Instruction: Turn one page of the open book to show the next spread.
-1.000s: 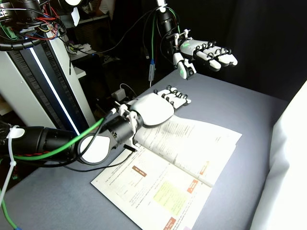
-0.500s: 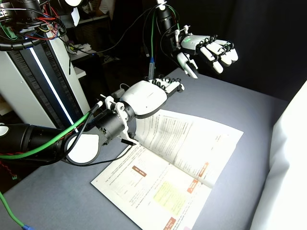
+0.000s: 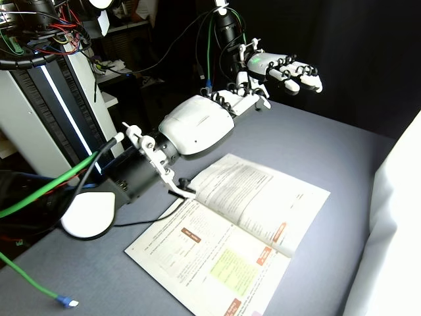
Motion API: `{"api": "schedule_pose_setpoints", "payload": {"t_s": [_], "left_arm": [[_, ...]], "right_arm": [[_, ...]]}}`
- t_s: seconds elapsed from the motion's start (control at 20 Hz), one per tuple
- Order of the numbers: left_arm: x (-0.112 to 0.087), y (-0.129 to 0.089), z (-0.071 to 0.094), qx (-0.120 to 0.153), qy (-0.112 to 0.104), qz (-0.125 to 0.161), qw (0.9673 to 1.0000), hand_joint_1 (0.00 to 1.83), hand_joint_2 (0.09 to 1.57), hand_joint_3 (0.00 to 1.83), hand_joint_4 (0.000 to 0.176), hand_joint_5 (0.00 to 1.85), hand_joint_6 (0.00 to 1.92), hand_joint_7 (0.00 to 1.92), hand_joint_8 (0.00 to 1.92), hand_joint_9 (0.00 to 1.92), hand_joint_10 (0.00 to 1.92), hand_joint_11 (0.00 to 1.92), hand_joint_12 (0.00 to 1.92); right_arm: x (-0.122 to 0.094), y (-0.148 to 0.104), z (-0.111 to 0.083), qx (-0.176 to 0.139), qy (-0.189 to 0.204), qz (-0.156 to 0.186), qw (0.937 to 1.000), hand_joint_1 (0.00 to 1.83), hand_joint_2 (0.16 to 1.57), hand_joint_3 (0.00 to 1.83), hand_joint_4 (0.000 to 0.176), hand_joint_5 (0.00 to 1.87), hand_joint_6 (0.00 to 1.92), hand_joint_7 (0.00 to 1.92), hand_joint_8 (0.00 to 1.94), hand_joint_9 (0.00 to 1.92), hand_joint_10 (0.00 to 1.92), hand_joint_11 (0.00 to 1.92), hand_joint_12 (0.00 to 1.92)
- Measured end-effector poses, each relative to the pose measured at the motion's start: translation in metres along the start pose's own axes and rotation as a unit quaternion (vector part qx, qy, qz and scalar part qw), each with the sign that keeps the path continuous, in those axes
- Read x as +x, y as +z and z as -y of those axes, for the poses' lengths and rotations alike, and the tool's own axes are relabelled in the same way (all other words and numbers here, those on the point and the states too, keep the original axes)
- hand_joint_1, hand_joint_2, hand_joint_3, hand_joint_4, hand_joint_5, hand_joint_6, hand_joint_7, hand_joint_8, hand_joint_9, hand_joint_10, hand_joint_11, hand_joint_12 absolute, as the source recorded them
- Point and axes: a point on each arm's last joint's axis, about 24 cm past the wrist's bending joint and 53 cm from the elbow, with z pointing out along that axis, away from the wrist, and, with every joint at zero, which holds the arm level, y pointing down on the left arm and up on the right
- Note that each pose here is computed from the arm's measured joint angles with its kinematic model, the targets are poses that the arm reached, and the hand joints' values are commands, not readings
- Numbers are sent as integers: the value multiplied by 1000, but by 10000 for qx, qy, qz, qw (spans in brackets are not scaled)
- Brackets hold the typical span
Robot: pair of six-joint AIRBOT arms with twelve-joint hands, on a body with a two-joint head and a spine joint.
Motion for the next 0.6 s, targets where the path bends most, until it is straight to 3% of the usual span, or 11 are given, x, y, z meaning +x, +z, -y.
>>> {"api": "schedule_pose_setpoints", "payload": {"t_s": [0.05, 0.1, 0.15, 0.2, 0.25, 0.3, 0.35, 0.4, 0.45, 0.5, 0.6], "left_arm": [[3, 0, 1, 21, -10, -56, 10000, 0, 1097, 0, 176, 0, 0, 0, 0, 83, 1, 0, 770], [4, 0, 2, 35, -15, -82, 10000, 0, 1298, 22, 74, 4, 3, 0, 0, 16, 0, 0, 322], [5, 0, 3, 56, -34, -101, 9999, 0, 1371, 19, 41, 15, 3, 0, 0, 2, 0, 0, 102], [7, 0, 3, 72, -47, -112, 9999, 0, 1384, 17, 63, 15, 2, 0, 0, 0, 0, 0, 55], [8, -1, 3, 69, -69, -112, 9999, 0, 1377, 11, 60, 32, 9, 0, 0, 0, 0, 0, 43], [12, -1, 1, 26, -107, -134, 9999, 0, 1387, 0, 52, 32, 1, 0, 0, 0, 0, 0, 95], [14, -1, 0, 6, -136, -168, 9998, 0, 1386, 0, 57, 23, 0, 0, 0, 0, 0, 0, 103], [17, -2, 2, 40, -154, -205, 9997, 0, 1396, 0, 43, 7, 1, 0, 0, 0, 0, 0, 20], [18, -1, 4, 99, -173, -222, 9996, 0, 1394, 0, 49, 5, 1, 0, 0, 0, 0, 6, 7], [22, -1, 5, 127, -214, -245, 9994, 0, 1369, 0, 78, 0, 0, 0, 0, 0, 0, 10, 5], [28, -2, 9, 202, -277, -331, 9989, 0, 1363, 0, 84, 0, 0, 0, 0, 0, 0, 11, 5]], "right_arm": [[-2, -4, 7, 139, -4, -3, 9999, 204, 1421, 1, 0, 346, 18, 368, 6, 312, 15, 0, 825], [-3, -4, 11, 227, 34, 9, 9997, 204, 1421, 1, 0, 346, 18, 368, 6, 312, 15, 0, 825], [-3, -6, 12, 309, 66, -11, 9995, 204, 1421, 1, 0, 346, 18, 368, 6, 312, 15, 0, 825], [-3, -8, 10, 321, 48, -43, 9995, 204, 1421, 1, 0, 346, 18, 368, 5, 312, 15, 0, 825], [-3, -13, 9, 351, 3, -82, 9993, 40, 1327, 0, 0, 68, 3, 73, 0, 62, 2, 0, 164], [-7, -23, 11, 438, -41, -99, 9990, 7, 1305, 0, 0, 13, 0, 14, 0, 12, 0, 0, 32], [-9, -35, 18, 605, 3, -91, 9981, 1, 1314, 0, 0, 2, 0, 2, 0, 2, 0, 0, 6], [-9, -49, 27, 810, 28, -142, 9966, 2, 1327, 5, 0, 0, 0, 0, 0, 0, 0, 0, 0], [-5, -59, 34, 972, 72, -220, 9950, 0, 1314, 0, 0, 0, 0, 0, 0, 0, 0, 0, 0], [2, -71, 41, 1156, 115, -343, 9926, 0, 1295, 0, 0, 0, 0, 0, 0, 0, 0, 0, 0], [14, -96, 49, 1472, 210, -578, 9872, 0, 1291, 0, 0, 0, 0, 0, 0, 0, 0, 0, 0]]}}
